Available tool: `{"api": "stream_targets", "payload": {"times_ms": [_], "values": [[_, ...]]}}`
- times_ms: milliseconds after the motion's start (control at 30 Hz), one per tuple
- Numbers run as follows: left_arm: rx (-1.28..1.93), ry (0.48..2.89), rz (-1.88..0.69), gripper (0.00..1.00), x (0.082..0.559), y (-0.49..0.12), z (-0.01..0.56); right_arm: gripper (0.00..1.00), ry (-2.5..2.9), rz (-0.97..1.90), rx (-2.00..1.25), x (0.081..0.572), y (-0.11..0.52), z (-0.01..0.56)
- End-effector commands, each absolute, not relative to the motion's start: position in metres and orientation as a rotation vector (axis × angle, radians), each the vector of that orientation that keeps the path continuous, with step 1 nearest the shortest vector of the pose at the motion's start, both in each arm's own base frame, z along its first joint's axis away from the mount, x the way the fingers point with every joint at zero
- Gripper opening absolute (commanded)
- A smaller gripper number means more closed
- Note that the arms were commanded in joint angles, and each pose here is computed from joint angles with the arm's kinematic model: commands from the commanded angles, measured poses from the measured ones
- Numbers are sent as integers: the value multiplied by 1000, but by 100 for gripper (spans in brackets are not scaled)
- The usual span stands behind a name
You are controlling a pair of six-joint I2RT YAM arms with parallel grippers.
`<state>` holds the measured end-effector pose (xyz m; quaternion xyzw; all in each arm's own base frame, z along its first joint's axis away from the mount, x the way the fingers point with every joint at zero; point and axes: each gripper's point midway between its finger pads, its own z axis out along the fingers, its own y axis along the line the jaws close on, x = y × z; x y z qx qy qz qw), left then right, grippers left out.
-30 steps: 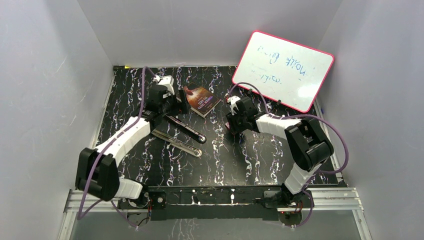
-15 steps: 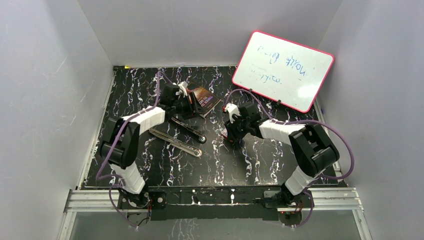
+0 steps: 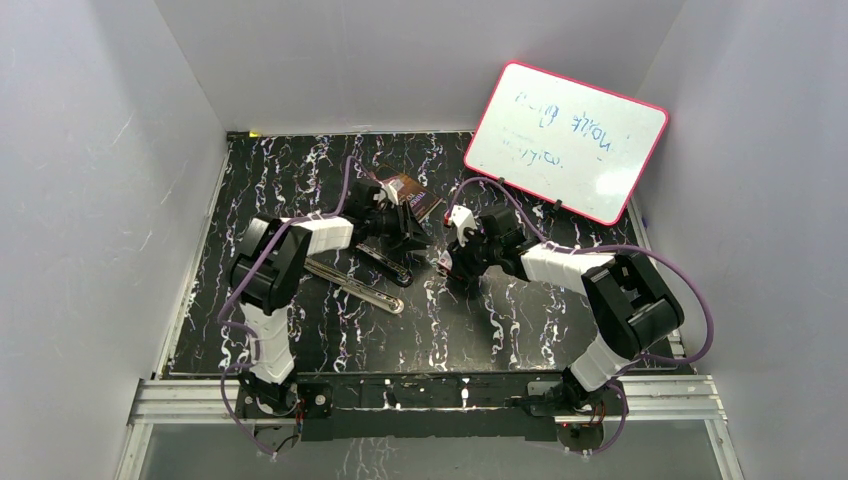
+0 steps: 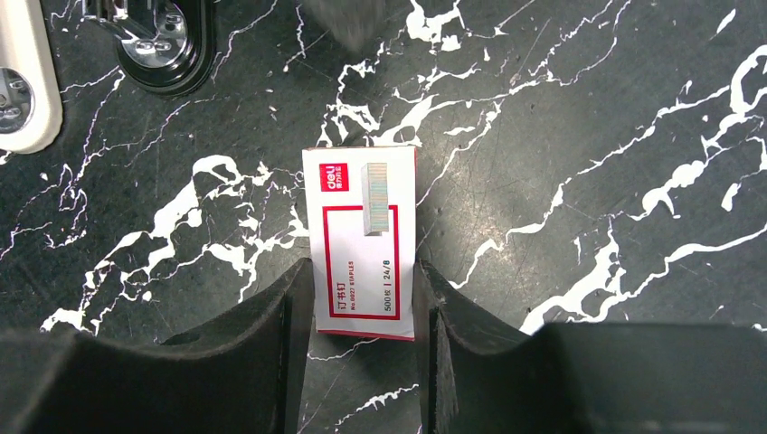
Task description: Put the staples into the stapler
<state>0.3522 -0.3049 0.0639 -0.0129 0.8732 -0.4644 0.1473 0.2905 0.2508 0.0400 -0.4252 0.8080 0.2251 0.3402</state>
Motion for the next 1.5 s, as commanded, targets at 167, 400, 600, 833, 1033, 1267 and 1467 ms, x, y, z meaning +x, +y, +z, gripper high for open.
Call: {"api": "stream_targets", "payload": {"times_ms": [167,400,600,833,1033,1267,1467], "values": [[114,2456,-1500,32,341,-336,78,28,1935,656,-1159,298,272,67],[138,2457,-1527,31,334,-345,73,28,1927,673,-1163,298,275,70],[147,2470,-1525,30,328,-346,68,28,1924,673,-1160,299,275,72],[155,2450,-1554,29,325,-348,72,28,1921,671,-1151,299,275,72],[193,2456,-1583,29,311,-351,71,28,1903,672,-1133,303,277,76],[208,2453,-1626,29,296,-353,67,28,1881,660,-1144,309,280,79],[210,2442,-1634,22,297,-357,70,28,1901,652,-1170,309,280,74]]}}
